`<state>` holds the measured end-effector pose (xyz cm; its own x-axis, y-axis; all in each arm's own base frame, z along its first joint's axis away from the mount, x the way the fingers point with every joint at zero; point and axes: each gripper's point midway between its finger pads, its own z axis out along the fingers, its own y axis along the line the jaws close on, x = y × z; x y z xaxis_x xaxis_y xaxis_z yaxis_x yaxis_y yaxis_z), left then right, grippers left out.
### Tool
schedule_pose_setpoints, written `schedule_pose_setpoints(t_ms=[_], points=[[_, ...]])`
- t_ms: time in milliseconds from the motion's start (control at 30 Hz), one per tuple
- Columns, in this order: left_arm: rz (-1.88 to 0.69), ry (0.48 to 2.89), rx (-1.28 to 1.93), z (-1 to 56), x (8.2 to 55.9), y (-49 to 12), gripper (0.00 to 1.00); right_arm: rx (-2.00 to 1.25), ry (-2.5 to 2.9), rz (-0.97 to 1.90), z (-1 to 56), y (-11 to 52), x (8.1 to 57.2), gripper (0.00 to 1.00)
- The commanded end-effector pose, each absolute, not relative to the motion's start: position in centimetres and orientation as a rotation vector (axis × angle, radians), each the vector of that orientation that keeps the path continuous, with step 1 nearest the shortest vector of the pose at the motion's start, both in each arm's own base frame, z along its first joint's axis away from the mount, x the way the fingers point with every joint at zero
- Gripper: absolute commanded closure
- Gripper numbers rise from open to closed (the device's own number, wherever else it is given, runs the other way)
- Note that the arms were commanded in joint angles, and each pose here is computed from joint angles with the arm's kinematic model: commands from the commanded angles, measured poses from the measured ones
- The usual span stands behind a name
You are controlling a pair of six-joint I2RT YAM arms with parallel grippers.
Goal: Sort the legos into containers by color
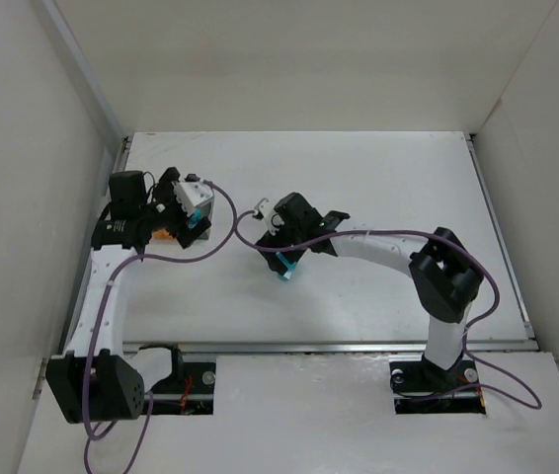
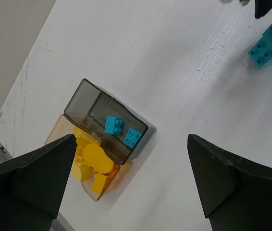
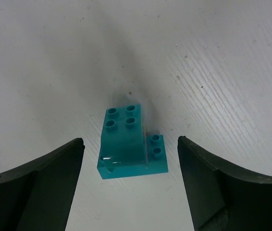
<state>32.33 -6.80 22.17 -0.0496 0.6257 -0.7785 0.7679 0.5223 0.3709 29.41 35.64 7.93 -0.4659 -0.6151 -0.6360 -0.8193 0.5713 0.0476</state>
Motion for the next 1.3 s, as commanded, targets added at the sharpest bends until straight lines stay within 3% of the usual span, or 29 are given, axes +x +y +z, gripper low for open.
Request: schedule_pose_setpoints(t_ms=[0,67,200,300,333,400,433,500,667,833,900,1000,1100,1267], points=[[-0.175,1.683,1.129,25.6,30.9,-7.4,0.00,-1.142,2.175,0.473,8.7,37.0,30.8,0.17],[-0.151,1.741,0.927,27.4,31.1,-6.4,0.00,-1.162,2.178,0.488,8.2,37.4,30.3,0.18],[-0.065,1.761,0.821,29.1,30.9,-5.0,0.00,-1.173,2.178,0.513,8.1,37.3,29.7,0.21],[-0.046,1.817,0.641,28.9,31.3,-3.7,0.00,-1.178,2.177,0.524,8.1,37.4,29.6,0.34],[-0.034,1.811,0.658,28.8,31.1,-3.7,0.00,-1.186,2.186,0.532,7.6,37.5,29.4,0.47],[0.000,1.789,0.644,29.5,31.2,-3.3,0.00,-1.190,2.177,0.553,8.0,37.9,29.4,0.63],[0.005,1.789,0.627,29.1,31.5,-3.1,0.01,-1.195,2.175,0.566,7.9,38.2,29.4,0.82],[-0.005,1.788,0.609,29.0,31.4,-3.2,0.03,-1.218,2.162,0.599,8.3,38.6,29.1,1.00],[-0.204,1.715,0.772,28.0,28.9,-6.9,0.06,-1.106,2.058,0.796,15.5,41.0,29.3,1.00],[-0.451,1.567,0.819,29.4,26.3,-10.8,0.00,-0.515,2.057,0.924,26.1,40.9,33.4,1.00],[-0.409,1.452,0.828,30.3,26.0,-11.1,0.00,-0.446,1.979,1.015,29.8,42.0,33.9,1.00],[-0.301,1.299,0.924,31.4,25.4,-11.5,0.06,-0.439,2.006,1.146,30.9,44.0,33.3,1.00],[-0.154,1.189,1.084,31.6,25.7,-11.3,0.06,-0.479,2.038,1.184,31.0,46.0,32.9,1.00],[-0.094,1.142,1.292,30.0,26.0,-11.5,0.12,-0.529,2.010,1.199,31.5,47.1,32.2,1.00]])
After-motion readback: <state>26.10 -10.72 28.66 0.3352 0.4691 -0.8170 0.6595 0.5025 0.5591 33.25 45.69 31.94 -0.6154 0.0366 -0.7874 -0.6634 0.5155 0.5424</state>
